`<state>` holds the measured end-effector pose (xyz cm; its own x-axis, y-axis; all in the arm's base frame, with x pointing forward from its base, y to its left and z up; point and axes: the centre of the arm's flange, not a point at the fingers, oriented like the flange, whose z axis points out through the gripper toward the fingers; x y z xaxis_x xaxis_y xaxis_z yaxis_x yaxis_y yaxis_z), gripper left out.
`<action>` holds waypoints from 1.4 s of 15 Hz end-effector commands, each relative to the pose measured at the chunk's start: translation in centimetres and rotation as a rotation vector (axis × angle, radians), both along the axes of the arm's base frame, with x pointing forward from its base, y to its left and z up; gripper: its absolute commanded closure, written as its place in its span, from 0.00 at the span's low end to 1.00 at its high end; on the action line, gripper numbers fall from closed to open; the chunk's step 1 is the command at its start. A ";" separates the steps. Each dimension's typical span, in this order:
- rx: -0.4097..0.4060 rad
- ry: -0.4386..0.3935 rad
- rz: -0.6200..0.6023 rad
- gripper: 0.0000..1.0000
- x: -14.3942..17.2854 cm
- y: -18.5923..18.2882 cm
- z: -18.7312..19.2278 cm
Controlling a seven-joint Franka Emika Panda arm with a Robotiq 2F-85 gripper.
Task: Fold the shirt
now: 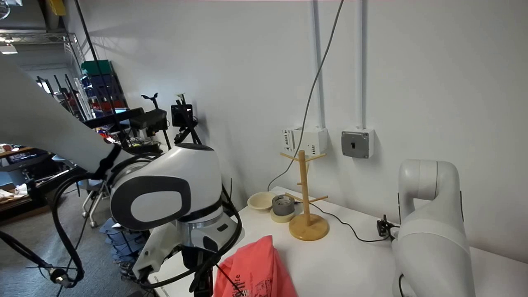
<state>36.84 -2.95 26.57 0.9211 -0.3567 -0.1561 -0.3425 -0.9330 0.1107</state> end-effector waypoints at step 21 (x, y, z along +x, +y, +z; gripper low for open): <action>0.308 -0.112 -0.039 0.00 2.9 -9.4 -14.8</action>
